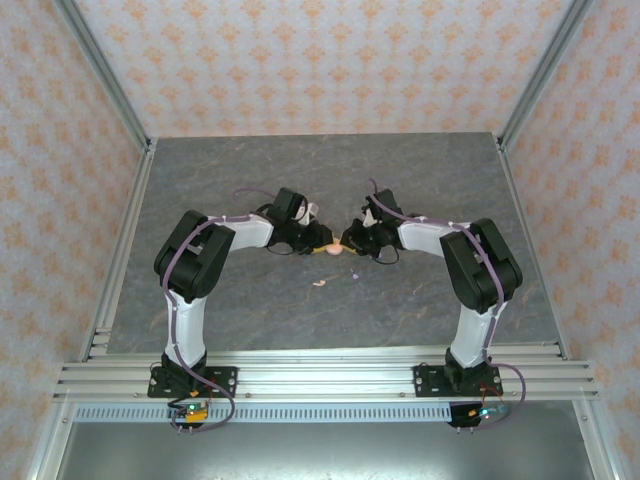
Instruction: Insert the wireless bluetooth earbuds into the charging case
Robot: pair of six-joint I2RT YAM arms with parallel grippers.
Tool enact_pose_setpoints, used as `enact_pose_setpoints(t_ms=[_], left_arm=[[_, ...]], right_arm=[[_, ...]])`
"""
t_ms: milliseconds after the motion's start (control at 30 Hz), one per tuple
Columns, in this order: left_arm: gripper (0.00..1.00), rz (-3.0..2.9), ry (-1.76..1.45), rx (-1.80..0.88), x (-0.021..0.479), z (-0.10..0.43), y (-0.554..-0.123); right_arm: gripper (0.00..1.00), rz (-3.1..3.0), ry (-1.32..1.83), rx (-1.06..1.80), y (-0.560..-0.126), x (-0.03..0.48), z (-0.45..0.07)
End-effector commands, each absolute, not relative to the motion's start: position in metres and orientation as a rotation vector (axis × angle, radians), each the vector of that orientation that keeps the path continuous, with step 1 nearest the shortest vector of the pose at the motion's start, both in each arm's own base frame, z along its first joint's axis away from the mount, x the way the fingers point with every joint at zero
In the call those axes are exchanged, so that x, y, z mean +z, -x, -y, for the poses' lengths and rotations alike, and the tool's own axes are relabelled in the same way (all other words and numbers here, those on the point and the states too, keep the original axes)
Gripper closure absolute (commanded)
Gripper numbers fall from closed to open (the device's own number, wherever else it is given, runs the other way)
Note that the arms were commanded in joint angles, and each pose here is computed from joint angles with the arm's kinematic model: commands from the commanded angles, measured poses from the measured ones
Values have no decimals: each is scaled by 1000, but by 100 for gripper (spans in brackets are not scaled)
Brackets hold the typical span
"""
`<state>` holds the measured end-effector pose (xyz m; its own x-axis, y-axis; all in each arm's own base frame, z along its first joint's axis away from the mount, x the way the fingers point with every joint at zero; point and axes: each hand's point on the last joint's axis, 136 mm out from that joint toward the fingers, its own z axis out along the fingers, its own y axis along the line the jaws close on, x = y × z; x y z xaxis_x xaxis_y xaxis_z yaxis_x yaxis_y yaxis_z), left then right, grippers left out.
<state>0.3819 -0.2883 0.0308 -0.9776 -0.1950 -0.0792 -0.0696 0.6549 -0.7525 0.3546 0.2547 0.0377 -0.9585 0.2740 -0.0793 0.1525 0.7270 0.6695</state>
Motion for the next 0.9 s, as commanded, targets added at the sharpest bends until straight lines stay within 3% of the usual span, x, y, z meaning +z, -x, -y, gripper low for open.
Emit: enact_pose_setpoints(t_ms=[0,867], left_arm=[[73,-2661,232,-1315,41,300,-380],[71,-2538,328,-1427,60,305,-390]], right_arm=[[85,-2781,-344,1068,-348,30,-261],[84,-2755,-359,1122,-351,37,-265]])
